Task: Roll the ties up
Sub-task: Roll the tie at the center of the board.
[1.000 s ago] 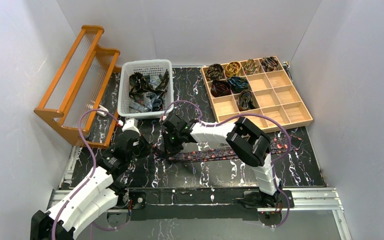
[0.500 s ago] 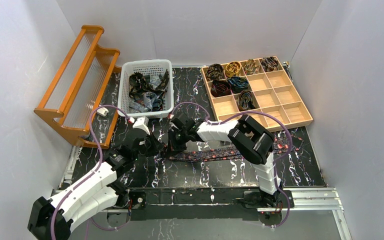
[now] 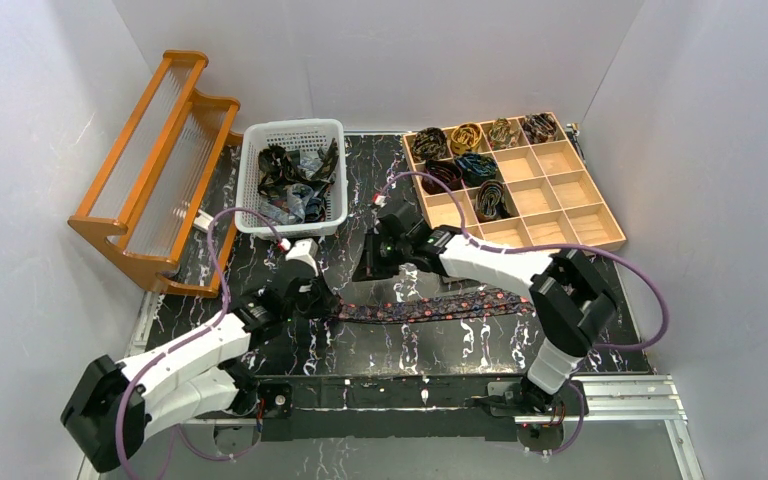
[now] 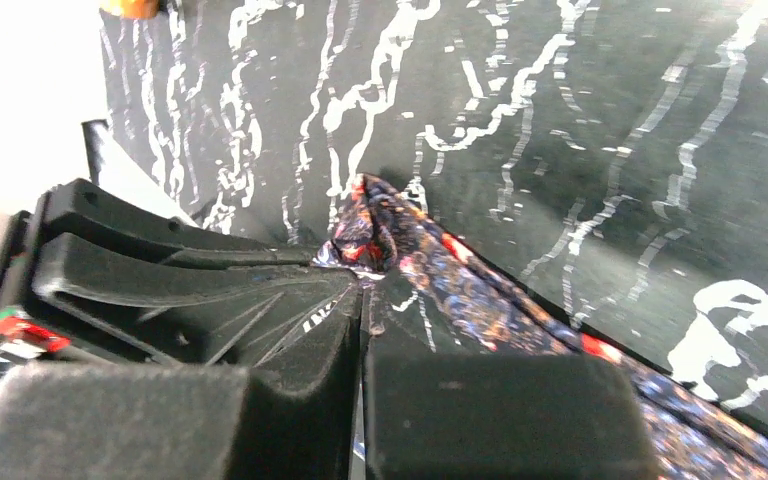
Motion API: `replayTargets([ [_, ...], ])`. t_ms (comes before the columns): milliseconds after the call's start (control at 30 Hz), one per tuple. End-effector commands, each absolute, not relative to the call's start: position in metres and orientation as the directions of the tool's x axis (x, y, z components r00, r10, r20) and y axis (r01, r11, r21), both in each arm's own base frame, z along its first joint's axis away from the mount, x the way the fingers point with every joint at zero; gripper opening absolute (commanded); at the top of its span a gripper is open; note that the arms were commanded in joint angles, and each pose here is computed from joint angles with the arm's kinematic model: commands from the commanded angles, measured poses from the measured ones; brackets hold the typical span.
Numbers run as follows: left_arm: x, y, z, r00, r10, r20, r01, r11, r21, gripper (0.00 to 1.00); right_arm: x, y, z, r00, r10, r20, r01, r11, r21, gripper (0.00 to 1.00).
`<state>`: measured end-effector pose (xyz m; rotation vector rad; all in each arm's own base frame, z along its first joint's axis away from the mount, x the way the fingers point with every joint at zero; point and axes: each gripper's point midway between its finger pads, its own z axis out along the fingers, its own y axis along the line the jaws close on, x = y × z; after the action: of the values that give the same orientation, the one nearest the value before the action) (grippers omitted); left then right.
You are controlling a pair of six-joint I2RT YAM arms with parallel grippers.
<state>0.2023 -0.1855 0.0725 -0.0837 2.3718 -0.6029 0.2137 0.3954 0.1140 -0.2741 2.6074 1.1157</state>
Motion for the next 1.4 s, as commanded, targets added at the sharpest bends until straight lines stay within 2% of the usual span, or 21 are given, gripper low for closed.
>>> replayTargets([
  [0, 0.207, -0.200, 0.072, -0.756, -0.186, -0.627, 0.123, 0.901, -0.416, 0.00, 0.229, 0.357, 0.105, -0.919, -0.009, -0.393, -0.252, 0.782, 0.570, 0.11],
  [700, 0.213, -0.218, 0.058, -0.733, -0.261, -0.628, 0.036, 0.907, -0.419, 0.00, 0.217, 0.345, 0.084, -0.940, -0.040, -0.338, -0.234, 0.797, 0.557, 0.14],
  [833, 0.208, -0.230, 0.050, -0.762, -0.250, -0.597, 0.062, 0.890, -0.452, 0.11, 0.214, 0.347, 0.085, -0.940, -0.055, -0.336, -0.249, 0.784, 0.568, 0.20],
  [933, 0.207, -0.251, 0.055, -0.784, -0.246, -0.570, 0.108, 0.850, -0.515, 0.20, 0.216, 0.344, 0.088, -0.930, -0.055, -0.362, -0.265, 0.785, 0.560, 0.29],
  [1000, 0.203, -0.258, 0.057, -0.801, -0.230, -0.553, 0.125, 0.839, -0.530, 0.32, 0.218, 0.341, 0.090, -0.926, -0.053, -0.375, -0.271, 0.785, 0.558, 0.34],
  [1067, 0.202, -0.254, 0.064, -0.797, -0.234, -0.557, 0.121, 0.842, -0.526, 0.37, 0.220, 0.339, 0.094, -0.922, -0.052, -0.383, -0.276, 0.781, 0.560, 0.38],
  [1200, 0.203, -0.244, 0.091, -0.752, -0.284, -0.595, 0.125, 0.825, -0.551, 0.55, 0.220, 0.338, 0.099, -0.924, -0.047, -0.380, -0.275, 0.772, 0.573, 0.45],
  [1367, 0.200, -0.220, 0.108, -0.718, -0.292, -0.632, 0.111, 0.848, -0.518, 0.61, 0.207, 0.358, 0.104, -0.952, -0.068, -0.297, -0.258, 0.697, 0.669, 0.58],
])
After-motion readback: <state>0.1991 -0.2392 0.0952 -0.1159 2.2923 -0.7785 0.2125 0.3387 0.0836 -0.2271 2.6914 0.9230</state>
